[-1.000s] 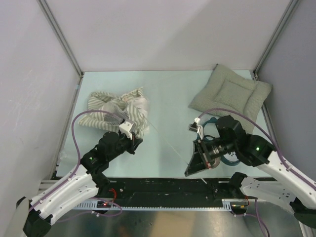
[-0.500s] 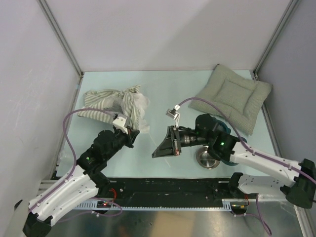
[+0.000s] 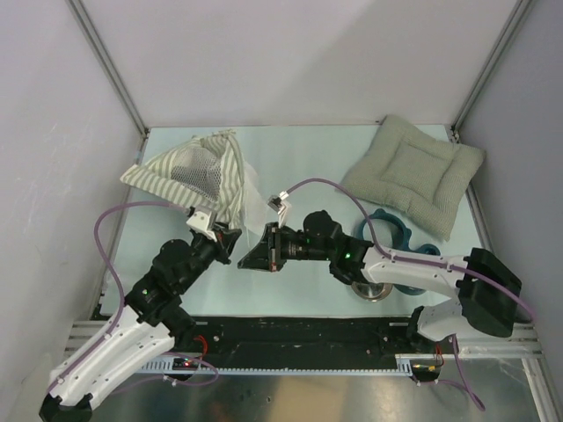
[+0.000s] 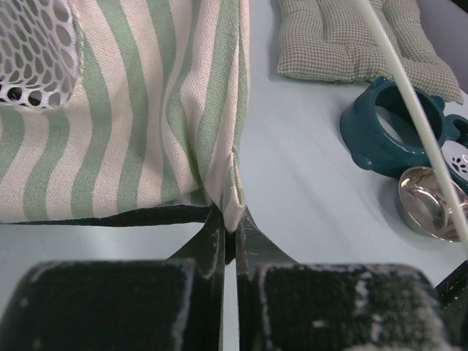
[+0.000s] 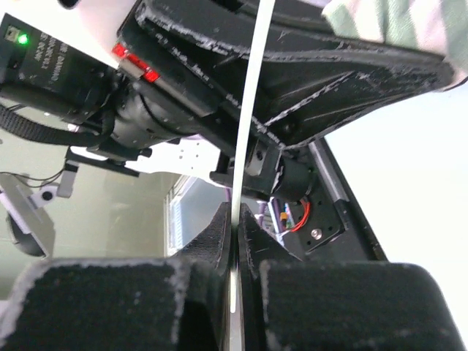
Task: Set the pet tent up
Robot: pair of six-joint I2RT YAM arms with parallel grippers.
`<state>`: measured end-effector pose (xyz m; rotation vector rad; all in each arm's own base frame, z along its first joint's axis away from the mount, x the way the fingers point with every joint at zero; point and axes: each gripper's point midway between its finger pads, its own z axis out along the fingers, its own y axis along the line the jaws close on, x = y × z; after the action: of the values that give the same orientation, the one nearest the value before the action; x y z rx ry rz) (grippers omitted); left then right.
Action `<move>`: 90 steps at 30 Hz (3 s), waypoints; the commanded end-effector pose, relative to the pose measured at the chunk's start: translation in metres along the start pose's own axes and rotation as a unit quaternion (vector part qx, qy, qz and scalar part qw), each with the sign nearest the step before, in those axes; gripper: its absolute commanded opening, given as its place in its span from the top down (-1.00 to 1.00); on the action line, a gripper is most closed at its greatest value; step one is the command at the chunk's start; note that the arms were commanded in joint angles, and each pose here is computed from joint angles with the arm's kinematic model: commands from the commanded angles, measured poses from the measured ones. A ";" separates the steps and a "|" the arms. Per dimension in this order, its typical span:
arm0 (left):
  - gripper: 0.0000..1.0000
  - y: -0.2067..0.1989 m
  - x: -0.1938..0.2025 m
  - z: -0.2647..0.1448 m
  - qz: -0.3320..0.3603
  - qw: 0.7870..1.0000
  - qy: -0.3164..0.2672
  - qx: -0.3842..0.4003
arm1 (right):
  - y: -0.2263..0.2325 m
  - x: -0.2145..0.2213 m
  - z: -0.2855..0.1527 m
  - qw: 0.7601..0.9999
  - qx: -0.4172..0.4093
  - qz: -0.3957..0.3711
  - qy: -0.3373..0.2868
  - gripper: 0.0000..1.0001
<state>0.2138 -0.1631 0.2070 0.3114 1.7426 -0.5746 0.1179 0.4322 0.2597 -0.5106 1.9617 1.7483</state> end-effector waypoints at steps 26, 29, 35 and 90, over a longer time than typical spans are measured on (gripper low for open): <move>1.00 -0.027 0.032 -0.014 -0.017 0.995 0.061 0.071 | 0.018 -0.195 -0.001 0.956 -0.001 -0.105 -0.273 1.00; 1.00 -0.022 0.031 -0.014 -0.014 0.997 0.055 0.059 | 0.018 -0.205 -0.003 0.953 -0.001 -0.102 -0.286 1.00; 1.00 -0.009 0.029 -0.013 -0.014 0.998 0.049 0.022 | 0.016 -0.229 -0.010 0.942 -0.010 -0.093 -0.324 1.00; 1.00 -0.003 0.053 -0.010 -0.014 0.996 0.087 0.004 | -0.030 -0.320 -0.001 0.895 0.052 -0.130 -0.423 1.00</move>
<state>0.2301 -0.1434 0.2215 0.1525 1.6825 -0.4908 0.3095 0.4802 0.3265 -0.2040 1.6509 1.5911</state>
